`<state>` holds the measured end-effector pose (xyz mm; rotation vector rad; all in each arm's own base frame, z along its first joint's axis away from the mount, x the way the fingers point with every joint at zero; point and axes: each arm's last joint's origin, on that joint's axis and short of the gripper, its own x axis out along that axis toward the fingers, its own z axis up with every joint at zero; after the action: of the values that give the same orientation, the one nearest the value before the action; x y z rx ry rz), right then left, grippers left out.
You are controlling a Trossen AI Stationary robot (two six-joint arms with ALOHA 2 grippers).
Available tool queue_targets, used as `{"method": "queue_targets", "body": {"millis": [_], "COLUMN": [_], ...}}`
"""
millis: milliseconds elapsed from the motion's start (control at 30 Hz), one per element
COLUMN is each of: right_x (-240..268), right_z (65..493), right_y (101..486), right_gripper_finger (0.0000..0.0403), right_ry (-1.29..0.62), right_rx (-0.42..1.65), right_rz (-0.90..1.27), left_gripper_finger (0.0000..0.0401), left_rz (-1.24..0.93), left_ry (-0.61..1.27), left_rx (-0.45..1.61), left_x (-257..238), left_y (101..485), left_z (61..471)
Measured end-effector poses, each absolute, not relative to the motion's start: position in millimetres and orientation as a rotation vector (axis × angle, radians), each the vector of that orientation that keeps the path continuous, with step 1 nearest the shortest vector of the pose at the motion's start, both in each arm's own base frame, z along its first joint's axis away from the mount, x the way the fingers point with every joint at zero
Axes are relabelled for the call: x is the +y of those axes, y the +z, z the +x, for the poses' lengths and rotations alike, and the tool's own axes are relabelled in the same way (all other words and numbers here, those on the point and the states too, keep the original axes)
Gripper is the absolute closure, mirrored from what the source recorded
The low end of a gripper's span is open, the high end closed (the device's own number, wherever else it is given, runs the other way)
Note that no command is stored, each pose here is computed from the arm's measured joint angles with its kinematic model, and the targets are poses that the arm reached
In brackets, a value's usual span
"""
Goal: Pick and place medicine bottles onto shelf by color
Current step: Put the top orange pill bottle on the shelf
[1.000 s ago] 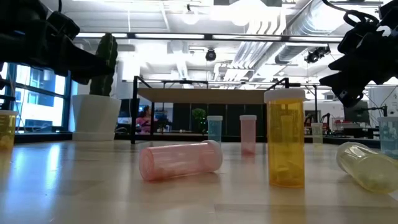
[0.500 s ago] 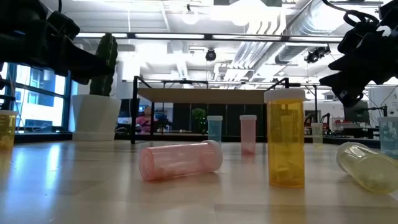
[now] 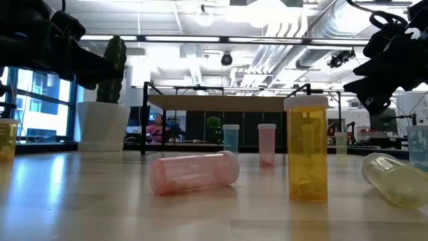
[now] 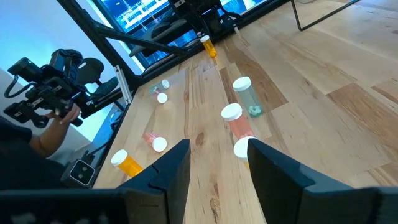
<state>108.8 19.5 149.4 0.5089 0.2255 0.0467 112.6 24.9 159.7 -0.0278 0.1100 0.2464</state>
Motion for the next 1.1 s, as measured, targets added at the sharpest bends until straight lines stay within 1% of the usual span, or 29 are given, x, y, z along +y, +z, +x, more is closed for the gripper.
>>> {"method": "queue_targets", "body": {"millis": [267,533,667,800,900,1000,1100], "right_x": [19.5,19.5,19.5,19.5,19.5,19.5,19.5], "right_z": [108.8,108.8,108.8,108.8,108.8,108.7,108.8], "right_y": [149.5,149.4,149.5,149.4,149.4,149.4,149.4], "right_gripper_finger": [0.0251,0.0251,0.0251,0.0251,0.0251,0.0251,0.0251], "right_ry": [0.047,0.047,0.047,0.047,0.047,0.047,0.046], "right_rx": [0.225,0.225,0.225,0.225,0.225,0.225,0.225], "right_rz": [0.509,0.509,0.509,0.509,0.509,0.509,0.509], "left_gripper_finger": [0.0176,0.0176,0.0175,0.0175,0.0175,0.0175,0.0176], "left_rz": [-0.066,-0.098,-0.098,-0.103,-0.119,-0.136,-0.17], "left_ry": [0.249,0.268,0.268,0.258,0.196,0.163,0.173], "left_rx": [0.111,0.036,0.038,0.089,0.136,0.23,0.323], "left_x": [24.9,25.4,25.9,26.3,24.8,23.6,23.7], "left_y": [162.1,199.7,213.5,228.0,243.4,259.4,273.5], "left_z": [112.7,112.3,114.5,118.1,120.1,119.9,119.9]}}
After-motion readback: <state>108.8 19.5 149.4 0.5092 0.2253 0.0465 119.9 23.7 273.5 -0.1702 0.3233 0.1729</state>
